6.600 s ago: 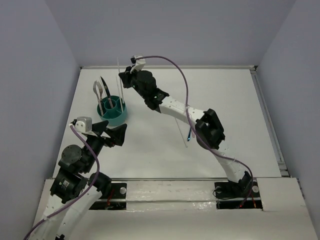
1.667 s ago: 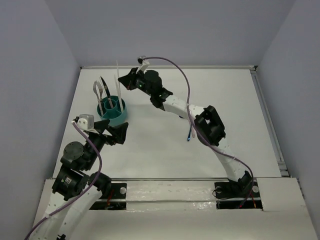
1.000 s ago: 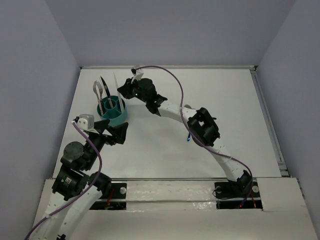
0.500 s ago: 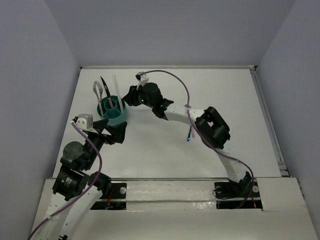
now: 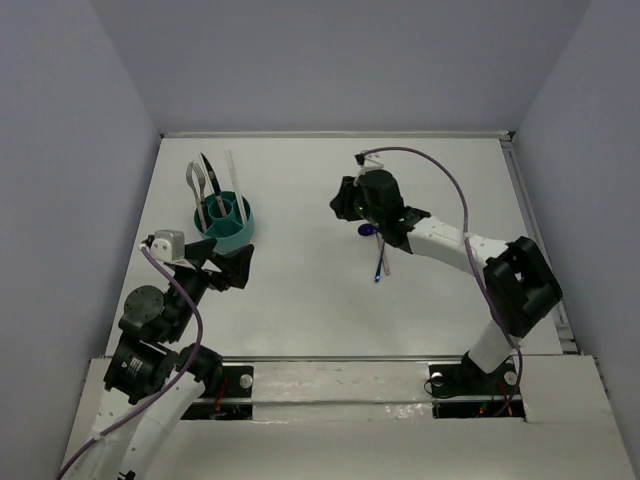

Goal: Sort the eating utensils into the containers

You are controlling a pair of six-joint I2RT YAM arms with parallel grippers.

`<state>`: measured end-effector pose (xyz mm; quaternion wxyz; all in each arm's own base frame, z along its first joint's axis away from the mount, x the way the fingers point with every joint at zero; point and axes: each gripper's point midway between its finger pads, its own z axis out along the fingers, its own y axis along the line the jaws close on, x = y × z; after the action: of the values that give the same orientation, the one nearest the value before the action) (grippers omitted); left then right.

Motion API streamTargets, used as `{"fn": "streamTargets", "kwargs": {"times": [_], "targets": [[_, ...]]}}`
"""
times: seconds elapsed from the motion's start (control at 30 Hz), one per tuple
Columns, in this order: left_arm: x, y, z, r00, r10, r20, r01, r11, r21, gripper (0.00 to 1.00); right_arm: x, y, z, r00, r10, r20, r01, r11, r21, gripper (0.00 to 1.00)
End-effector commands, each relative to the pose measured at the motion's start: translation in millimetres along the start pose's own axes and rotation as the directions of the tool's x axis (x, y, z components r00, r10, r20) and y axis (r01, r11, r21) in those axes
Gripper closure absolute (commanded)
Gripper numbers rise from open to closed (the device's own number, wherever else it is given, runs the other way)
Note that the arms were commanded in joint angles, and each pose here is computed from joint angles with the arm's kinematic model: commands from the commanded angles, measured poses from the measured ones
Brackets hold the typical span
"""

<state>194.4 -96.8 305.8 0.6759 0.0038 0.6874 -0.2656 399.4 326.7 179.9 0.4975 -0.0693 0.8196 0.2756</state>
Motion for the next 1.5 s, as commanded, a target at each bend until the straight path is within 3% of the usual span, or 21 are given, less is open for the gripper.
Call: {"fn": "streamTargets", "kwargs": {"times": [0.0,0.2,0.43,0.83,1.47], "targets": [[-21.5,-10.2,-2.3,0.998,0.002,0.066,-0.005,0.999,0.038,0.01,28.2,-98.7,-40.1,0.993,0.076,-0.087,-0.045,0.948,0.315,0.64],[-18.6,-11.5,-0.7,0.999,0.004,0.054,-0.006,0.999,0.045,0.01,31.1,-162.3,-55.5,0.988,0.134,-0.078,-0.079,0.865,0.495,0.64],[-19.4,-10.9,-1.6,0.998,0.003,0.059,-0.006,0.999,0.042,0.01,48.4,-169.2,-42.7,0.976,0.168,-0.141,-0.076,0.861,0.503,0.63],[-19.2,-10.3,-1.6,0.998,0.002,0.058,-0.004,0.999,0.039,0.01,66.2,-184.4,-29.9,0.97,0.19,-0.153,-0.08,0.841,0.536,0.65],[-19.2,-10.3,-1.6,0.998,0.002,0.058,-0.004,0.999,0.038,0.01,81.3,-190.6,-27.9,0.963,0.207,-0.172,-0.079,0.829,0.553,0.89]]}}
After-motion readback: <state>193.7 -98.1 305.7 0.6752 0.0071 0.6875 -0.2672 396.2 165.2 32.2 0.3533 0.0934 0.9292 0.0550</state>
